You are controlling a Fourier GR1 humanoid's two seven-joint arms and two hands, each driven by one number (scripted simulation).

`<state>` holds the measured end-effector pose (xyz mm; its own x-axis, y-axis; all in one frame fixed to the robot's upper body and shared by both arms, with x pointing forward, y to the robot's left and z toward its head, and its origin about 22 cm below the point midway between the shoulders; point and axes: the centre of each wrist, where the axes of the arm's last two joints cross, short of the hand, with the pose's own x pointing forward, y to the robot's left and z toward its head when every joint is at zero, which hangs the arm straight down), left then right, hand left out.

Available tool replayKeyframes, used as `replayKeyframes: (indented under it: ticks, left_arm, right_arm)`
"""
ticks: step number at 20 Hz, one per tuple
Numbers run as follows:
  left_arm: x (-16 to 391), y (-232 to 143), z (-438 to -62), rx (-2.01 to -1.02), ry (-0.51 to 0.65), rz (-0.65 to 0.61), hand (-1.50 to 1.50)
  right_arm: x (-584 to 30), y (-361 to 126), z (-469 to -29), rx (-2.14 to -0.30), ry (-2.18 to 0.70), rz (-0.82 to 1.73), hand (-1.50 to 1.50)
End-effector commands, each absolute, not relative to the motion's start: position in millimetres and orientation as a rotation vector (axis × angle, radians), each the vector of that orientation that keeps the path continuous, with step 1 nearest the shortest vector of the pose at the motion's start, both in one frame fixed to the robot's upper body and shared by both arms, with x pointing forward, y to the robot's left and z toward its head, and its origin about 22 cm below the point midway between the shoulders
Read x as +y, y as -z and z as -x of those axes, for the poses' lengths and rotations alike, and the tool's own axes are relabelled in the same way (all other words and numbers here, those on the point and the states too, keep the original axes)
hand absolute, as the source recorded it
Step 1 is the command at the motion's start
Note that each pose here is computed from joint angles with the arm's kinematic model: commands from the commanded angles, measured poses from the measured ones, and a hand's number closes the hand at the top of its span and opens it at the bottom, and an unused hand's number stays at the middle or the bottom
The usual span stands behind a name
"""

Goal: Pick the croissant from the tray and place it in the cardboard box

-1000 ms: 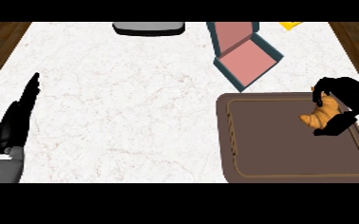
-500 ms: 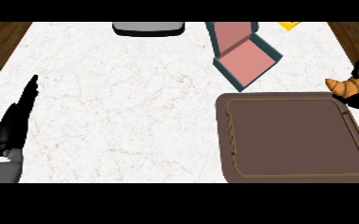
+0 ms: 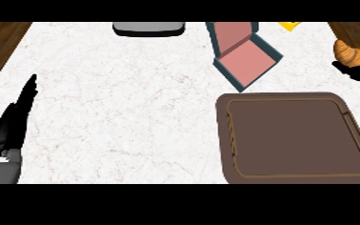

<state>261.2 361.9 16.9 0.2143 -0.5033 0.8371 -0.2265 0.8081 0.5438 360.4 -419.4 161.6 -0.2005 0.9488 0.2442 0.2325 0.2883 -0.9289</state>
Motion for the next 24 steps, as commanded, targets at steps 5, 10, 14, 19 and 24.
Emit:
replayKeyframes:
  ticks: [5, 10, 14, 19, 24]
  left_arm:
    - [341.8, -19.6, -264.8, -1.368, 0.213, -0.621, 0.00]
    - [365.4, -24.3, -256.4, -1.392, 0.237, -0.648, 0.00]
    - [359.7, -23.6, -273.2, -1.376, 0.225, -0.628, 0.00]
    - [352.3, -24.0, -282.3, -1.386, 0.241, -0.606, 0.00]
    - [352.7, -22.5, -277.4, -1.409, 0.245, -0.604, 0.00]
  right_arm:
    - [-352.5, -202.3, -400.5, -1.736, -0.891, 0.896, 1.50]
    - [-304.1, -205.1, -427.6, -1.742, -0.792, 0.839, 1.50]
    - [-265.6, -206.6, -449.6, -1.690, -0.740, 0.784, 1.50]
    - [-254.2, -214.4, -469.6, -1.668, -0.711, 0.739, 1.50]
    - [-241.5, -170.7, -473.8, -1.636, -0.700, 0.755, 1.50]
